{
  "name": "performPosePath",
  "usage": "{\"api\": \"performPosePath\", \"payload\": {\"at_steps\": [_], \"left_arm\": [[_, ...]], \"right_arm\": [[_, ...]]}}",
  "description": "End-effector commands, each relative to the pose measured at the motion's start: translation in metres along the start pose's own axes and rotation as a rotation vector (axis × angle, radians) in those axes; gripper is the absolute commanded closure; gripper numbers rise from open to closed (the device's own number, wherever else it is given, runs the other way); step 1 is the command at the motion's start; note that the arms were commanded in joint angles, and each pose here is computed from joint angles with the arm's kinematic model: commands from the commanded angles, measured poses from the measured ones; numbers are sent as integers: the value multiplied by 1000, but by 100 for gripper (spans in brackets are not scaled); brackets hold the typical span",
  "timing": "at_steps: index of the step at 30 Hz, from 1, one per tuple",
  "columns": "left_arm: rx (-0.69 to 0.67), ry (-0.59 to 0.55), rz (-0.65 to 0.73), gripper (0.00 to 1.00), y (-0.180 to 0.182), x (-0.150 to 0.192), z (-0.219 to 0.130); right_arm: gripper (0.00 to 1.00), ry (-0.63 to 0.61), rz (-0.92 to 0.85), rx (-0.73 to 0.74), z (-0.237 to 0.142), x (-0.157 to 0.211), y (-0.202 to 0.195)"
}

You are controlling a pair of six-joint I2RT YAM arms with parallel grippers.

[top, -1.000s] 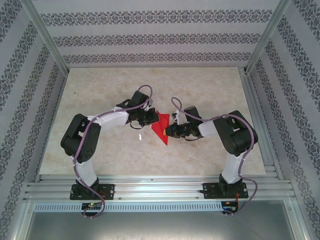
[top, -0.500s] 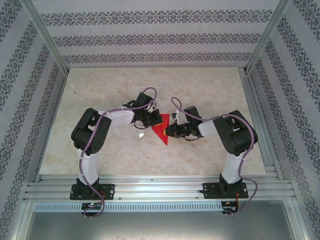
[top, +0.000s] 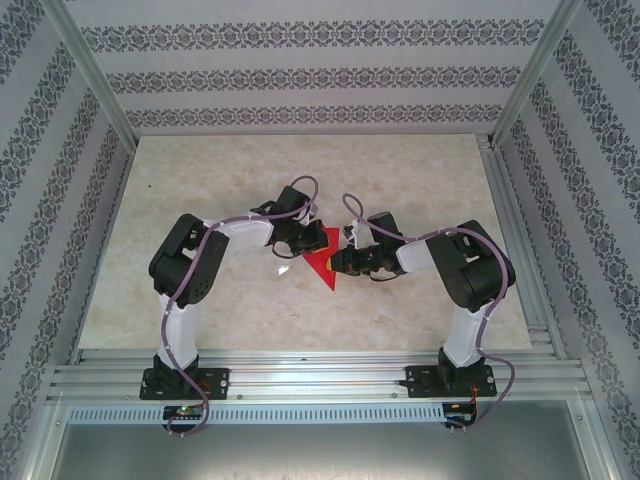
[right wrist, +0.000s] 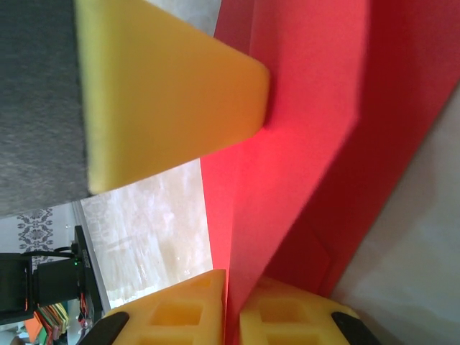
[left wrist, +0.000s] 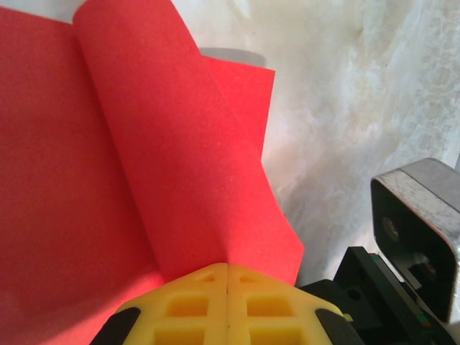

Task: Fold a paper plane with a square sheet of paper (fold left side to right side)
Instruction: Fourth fold the wing at the center of the table.

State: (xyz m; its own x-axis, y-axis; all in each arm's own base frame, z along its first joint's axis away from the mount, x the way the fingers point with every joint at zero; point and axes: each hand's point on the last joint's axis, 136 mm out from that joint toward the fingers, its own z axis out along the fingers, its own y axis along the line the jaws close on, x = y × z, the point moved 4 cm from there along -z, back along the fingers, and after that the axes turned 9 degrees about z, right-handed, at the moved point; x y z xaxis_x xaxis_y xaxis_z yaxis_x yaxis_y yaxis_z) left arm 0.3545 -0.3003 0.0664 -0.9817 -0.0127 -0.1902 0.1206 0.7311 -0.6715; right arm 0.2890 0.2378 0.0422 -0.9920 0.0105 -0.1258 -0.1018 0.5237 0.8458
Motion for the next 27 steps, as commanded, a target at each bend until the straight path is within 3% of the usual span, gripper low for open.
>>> {"api": "performPosePath", "payload": {"at_steps": [1, 12, 15, 21, 27], "left_arm": [[-6, 14, 10, 98, 1, 1, 11], [-91, 15, -36, 99, 24, 9, 20], [-103, 13, -44, 99, 27, 9, 22], [-146, 20, -53, 99, 38, 15, 23], [-150, 18, -52, 99, 38, 16, 22]], "right_arm": [[87, 11, 52, 98, 5, 9, -29], [85, 13, 65, 106, 5, 8, -30], [79, 7, 70, 111, 2, 7, -29], [70, -45, 44, 165, -22, 2, -13], [68, -102, 3, 249, -49, 2, 4]]}}
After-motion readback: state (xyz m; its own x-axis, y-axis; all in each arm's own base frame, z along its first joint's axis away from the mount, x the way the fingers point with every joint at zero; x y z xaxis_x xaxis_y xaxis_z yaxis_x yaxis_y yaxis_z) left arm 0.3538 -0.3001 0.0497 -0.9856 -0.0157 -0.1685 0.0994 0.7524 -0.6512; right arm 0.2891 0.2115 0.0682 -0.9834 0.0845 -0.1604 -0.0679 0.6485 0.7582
